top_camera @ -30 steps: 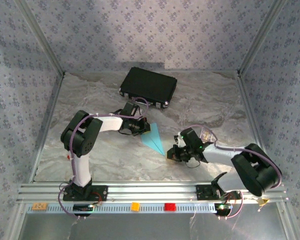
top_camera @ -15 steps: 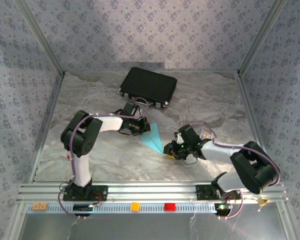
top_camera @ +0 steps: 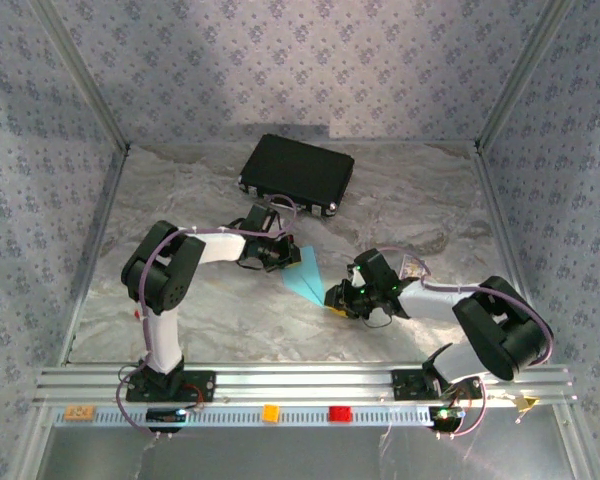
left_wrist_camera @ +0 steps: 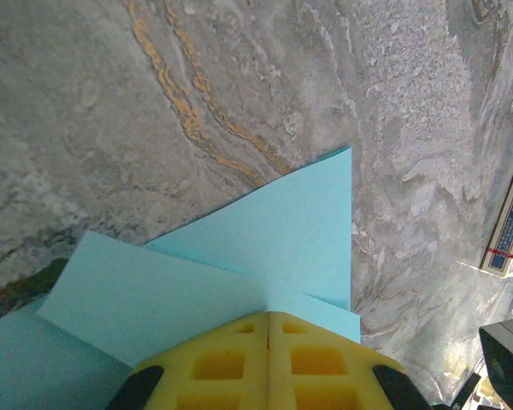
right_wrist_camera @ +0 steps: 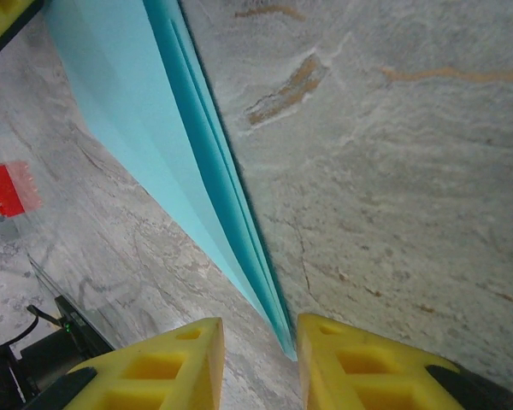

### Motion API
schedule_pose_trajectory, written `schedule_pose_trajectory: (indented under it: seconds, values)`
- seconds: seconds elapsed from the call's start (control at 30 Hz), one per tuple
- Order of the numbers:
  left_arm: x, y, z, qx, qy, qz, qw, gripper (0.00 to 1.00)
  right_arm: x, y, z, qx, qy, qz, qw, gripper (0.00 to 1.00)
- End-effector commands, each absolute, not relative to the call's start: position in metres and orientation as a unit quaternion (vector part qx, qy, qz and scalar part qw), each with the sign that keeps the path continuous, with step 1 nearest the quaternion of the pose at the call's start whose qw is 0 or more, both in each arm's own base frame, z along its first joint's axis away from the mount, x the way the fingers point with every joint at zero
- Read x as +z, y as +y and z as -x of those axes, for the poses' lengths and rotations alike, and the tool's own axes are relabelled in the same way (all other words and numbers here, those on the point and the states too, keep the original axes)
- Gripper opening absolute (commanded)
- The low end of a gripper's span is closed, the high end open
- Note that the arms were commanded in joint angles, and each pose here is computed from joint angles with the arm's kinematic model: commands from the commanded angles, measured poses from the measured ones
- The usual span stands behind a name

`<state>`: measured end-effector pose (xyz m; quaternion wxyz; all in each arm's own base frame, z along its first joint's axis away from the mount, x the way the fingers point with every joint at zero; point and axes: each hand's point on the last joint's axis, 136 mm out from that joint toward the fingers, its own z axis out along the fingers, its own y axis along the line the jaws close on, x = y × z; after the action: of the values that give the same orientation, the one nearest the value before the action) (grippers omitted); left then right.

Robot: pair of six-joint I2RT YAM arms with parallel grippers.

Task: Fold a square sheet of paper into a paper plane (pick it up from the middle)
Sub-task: Fourth fold the wing at the center of the table.

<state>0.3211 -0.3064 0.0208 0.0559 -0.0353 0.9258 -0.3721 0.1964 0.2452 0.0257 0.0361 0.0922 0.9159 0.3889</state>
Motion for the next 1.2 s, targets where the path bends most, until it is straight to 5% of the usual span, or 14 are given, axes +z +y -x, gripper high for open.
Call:
schedule_pose_trajectory:
  seconds: [0.0,1.17]
  values:
    - [0.002,-0.291,-0.308,-0.333,0.941,0.052,0.037,0.0,0.021,0.246,-0.194,0.386,0.917,-0.101,0.024,0.3]
    - [-0.003,-0.286,-0.31,-0.334,0.94,0.073,0.025,0.0,0.023,0.251,-0.177,0.405,0.909,-0.096,-0.015,0.33]
